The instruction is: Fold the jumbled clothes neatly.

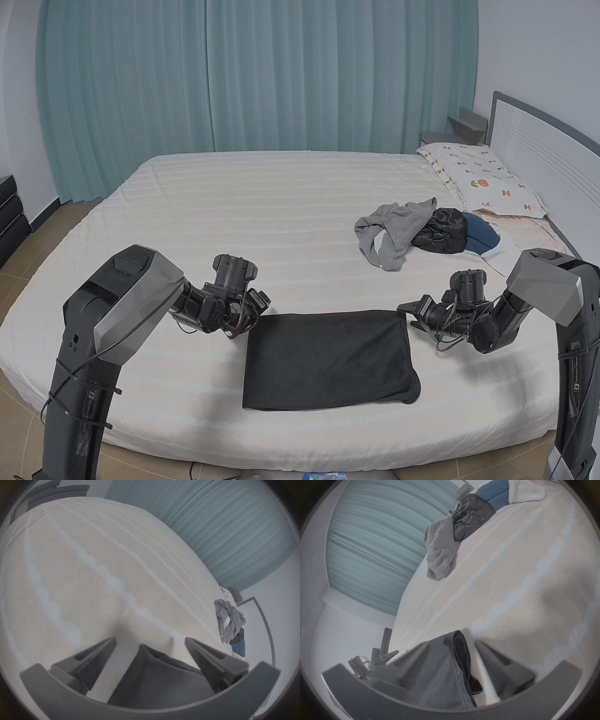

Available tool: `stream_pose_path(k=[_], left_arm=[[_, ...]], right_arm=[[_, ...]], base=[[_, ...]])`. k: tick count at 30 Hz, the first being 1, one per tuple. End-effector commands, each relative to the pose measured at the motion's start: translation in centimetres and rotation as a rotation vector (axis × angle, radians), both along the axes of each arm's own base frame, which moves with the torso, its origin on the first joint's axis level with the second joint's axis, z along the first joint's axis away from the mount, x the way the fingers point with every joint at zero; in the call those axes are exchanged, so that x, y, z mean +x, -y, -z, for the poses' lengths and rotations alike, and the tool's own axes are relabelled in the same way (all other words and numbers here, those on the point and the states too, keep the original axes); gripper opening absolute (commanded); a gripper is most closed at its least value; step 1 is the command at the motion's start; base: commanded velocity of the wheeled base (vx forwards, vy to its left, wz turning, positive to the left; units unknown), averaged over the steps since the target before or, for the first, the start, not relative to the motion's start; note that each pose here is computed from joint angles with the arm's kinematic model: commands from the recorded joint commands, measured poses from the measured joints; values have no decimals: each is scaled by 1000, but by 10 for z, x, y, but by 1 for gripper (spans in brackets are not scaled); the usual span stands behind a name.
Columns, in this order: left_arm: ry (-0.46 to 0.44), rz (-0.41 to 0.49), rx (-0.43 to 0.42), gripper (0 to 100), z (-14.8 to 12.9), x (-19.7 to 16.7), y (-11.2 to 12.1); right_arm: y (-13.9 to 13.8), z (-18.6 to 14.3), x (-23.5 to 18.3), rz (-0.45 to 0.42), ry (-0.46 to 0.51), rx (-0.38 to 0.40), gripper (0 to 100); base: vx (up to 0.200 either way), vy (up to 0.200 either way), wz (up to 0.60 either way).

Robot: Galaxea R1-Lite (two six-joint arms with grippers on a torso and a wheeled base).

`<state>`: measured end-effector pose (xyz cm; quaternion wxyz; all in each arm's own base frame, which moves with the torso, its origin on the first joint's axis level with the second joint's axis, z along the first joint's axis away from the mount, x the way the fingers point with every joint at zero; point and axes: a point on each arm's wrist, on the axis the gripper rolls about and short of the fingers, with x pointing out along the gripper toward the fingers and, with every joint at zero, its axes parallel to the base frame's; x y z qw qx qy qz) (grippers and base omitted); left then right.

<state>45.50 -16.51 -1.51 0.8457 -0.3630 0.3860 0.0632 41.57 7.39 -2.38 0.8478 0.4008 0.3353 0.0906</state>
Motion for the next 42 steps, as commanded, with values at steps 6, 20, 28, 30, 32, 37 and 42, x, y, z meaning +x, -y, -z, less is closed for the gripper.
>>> stream_pose_path(k=[6, 20, 28, 30, 32, 37, 42], left_arm=[[-15, -16, -8, 100, -8, -5, -12], [-54, 1, -52, 100, -20, -24, -16], [-103, 88, -106, 100, -30, -43, -21], [-112, 118, -111, 100, -32, -48, -22], [-115, 144, -95, 100, -31, -52, -23], [-119, 201, -53, 100, -22, -57, -24], [-22, 303, -34, 100, -14, -64, -25]], right_arm=[[4, -13, -24, -23, -3, 16, 100], [12, -8, -69, -152, -33, 20, 100], [10, -2, -76, -181, -57, 8, 100], [12, -2, -76, -189, -57, 15, 100], [13, -2, -76, -196, -63, 23, 100], [13, 2, -76, -201, -72, 25, 100], [12, 2, -75, -202, -69, 25, 100]], base=[[0, 0, 0], [-71, 0, 0], [0, 0, 0], [0, 0, 0], [0, 0, 0], [0, 0, 0], [0, 0, 0]])
